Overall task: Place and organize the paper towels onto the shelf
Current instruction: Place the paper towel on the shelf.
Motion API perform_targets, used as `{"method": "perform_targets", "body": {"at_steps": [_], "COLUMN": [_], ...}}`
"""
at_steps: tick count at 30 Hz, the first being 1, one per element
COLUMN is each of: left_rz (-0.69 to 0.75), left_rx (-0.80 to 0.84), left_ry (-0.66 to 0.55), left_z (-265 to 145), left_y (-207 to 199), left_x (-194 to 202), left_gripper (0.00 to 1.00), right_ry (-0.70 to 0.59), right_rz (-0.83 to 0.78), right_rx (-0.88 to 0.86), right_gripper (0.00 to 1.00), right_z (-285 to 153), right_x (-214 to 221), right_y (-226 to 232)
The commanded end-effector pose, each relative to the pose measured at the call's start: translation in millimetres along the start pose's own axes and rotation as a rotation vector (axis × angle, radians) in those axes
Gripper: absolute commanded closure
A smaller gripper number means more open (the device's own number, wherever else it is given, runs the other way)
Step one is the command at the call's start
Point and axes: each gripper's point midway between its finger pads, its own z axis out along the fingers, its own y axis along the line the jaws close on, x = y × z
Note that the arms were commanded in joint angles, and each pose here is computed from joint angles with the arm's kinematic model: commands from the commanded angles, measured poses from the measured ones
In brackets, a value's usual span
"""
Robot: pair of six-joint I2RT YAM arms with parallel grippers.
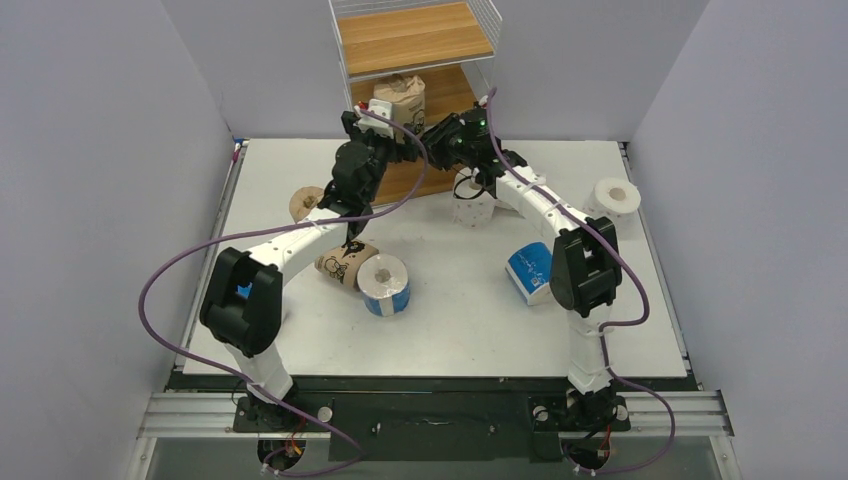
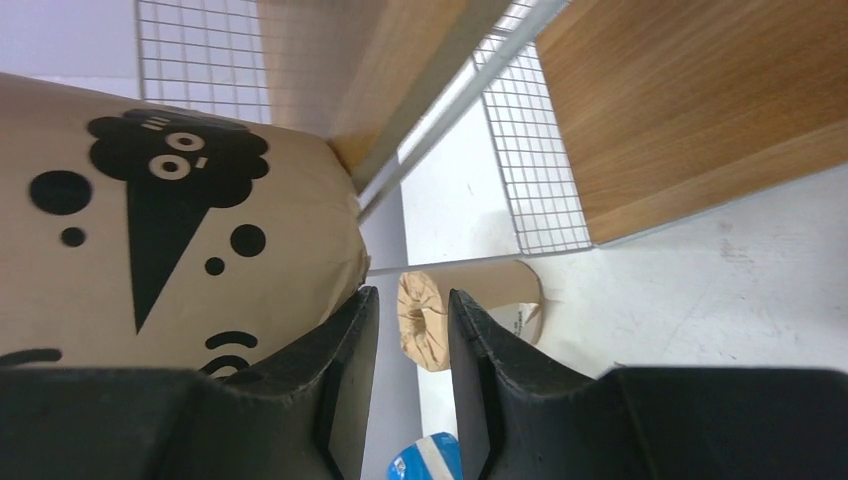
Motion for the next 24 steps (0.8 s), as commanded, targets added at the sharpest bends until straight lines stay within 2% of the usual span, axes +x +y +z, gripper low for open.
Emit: {"method": "perform_targets", "body": {"at_steps": [1,10,24], "left_rz": [0.020,0.021,0.026], "left_rx": [-0.003,0.005,0.012], "left_ry": [-0.018,-0.044,-0.033], "left_z": [-6,-6,19], "left_y": [7,5,-5], "left_x": [-12,-19,-13], "left_gripper": [0.11,0.09,0.10], "right_ry": [-0.054,-0.090,-0.140], "right_rz": [-0.014,-0.040,-0.021], "right_rx": [-0.237,-0.318,-0.302], "right_gripper": [0.71,0.70,0.68], "right_z": [-14,-26,-31], "right_x": [-21,-29,-60], "right_y": [68,90,74]}}
